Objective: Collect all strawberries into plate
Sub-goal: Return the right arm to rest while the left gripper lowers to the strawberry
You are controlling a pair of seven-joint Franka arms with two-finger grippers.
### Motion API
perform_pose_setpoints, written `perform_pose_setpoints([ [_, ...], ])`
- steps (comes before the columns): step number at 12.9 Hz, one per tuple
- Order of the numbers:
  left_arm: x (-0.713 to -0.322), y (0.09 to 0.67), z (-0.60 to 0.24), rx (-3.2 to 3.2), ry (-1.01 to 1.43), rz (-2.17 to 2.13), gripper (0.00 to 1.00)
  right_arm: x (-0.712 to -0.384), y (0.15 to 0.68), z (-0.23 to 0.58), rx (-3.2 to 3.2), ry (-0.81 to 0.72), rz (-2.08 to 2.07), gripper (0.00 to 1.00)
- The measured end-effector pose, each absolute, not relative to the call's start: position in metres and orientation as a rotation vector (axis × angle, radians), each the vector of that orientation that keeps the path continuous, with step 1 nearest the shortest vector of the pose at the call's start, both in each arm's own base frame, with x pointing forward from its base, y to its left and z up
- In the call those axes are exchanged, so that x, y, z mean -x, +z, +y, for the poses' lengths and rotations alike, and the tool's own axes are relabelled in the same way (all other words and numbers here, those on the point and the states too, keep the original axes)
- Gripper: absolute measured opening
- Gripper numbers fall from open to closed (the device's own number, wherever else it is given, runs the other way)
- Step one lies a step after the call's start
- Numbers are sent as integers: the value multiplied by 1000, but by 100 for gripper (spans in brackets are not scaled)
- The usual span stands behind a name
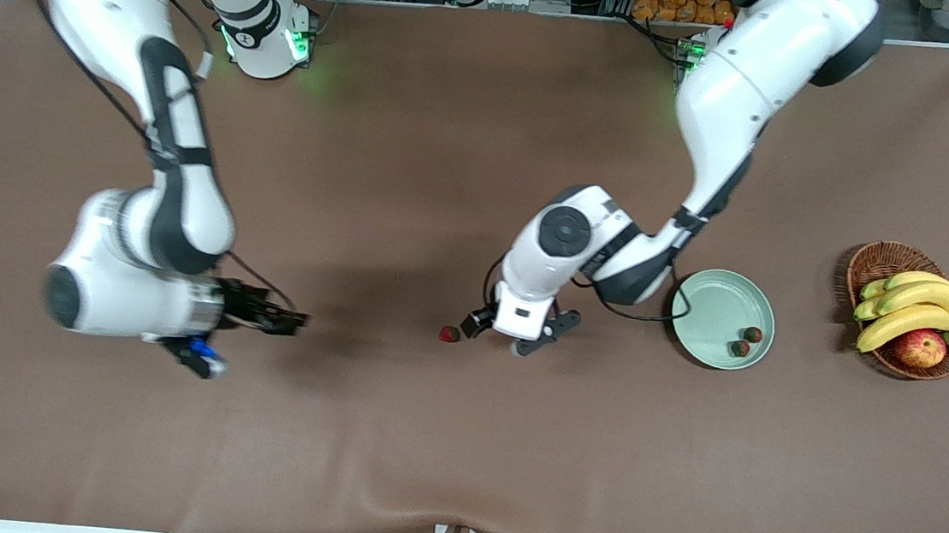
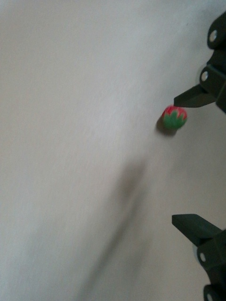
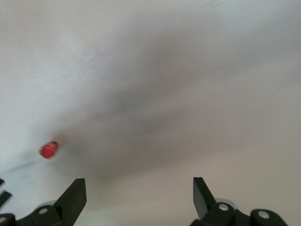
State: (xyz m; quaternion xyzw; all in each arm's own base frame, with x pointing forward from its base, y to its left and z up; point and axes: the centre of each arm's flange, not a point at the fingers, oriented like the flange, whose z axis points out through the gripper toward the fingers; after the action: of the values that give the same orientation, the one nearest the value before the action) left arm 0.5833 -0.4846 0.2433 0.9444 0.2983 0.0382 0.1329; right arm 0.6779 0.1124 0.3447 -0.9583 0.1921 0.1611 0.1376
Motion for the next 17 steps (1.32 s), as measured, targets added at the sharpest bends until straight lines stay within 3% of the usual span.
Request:
perform_pose_setpoints([
  [7, -581, 224, -507, -2764, 415, 347, 100, -642, 466, 17, 2983, 415, 297, 100],
  [11, -561, 199, -528, -2807, 509, 28, 100, -628, 494, -27, 3033, 393, 124, 100],
  [17, -565, 174, -527, -2801, 613, -269, 88, -613, 533, -61, 3097, 318, 46, 100],
])
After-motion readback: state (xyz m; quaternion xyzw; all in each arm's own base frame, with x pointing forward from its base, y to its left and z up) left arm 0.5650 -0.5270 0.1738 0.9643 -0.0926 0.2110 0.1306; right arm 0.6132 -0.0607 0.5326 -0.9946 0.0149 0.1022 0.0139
